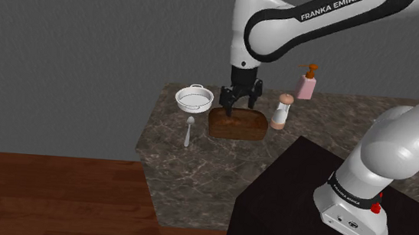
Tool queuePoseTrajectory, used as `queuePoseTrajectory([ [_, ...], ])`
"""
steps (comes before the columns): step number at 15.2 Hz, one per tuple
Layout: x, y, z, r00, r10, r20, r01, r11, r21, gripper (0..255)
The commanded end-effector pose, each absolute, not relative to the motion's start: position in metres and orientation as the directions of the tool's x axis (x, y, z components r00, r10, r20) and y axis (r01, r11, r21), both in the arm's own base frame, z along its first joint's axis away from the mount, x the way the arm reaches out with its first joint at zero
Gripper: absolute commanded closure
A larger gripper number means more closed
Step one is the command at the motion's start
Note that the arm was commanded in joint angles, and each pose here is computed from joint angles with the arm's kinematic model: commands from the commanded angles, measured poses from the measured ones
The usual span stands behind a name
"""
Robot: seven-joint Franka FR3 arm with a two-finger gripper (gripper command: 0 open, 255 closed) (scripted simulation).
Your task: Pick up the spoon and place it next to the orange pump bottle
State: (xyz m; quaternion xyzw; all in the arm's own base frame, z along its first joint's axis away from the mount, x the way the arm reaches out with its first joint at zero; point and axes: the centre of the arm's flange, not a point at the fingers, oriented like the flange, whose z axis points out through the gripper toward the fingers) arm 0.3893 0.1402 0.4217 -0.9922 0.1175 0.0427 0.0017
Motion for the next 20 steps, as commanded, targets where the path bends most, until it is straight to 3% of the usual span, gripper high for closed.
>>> queuePoseTrajectory([
  [1,0.409,0.152,0.406,0.958,-0.278,-0.068,-0.277,-0.961,0.021,0],
  [20,0.585,0.214,0.243,0.773,-0.626,0.1,-0.634,-0.761,0.135,0],
])
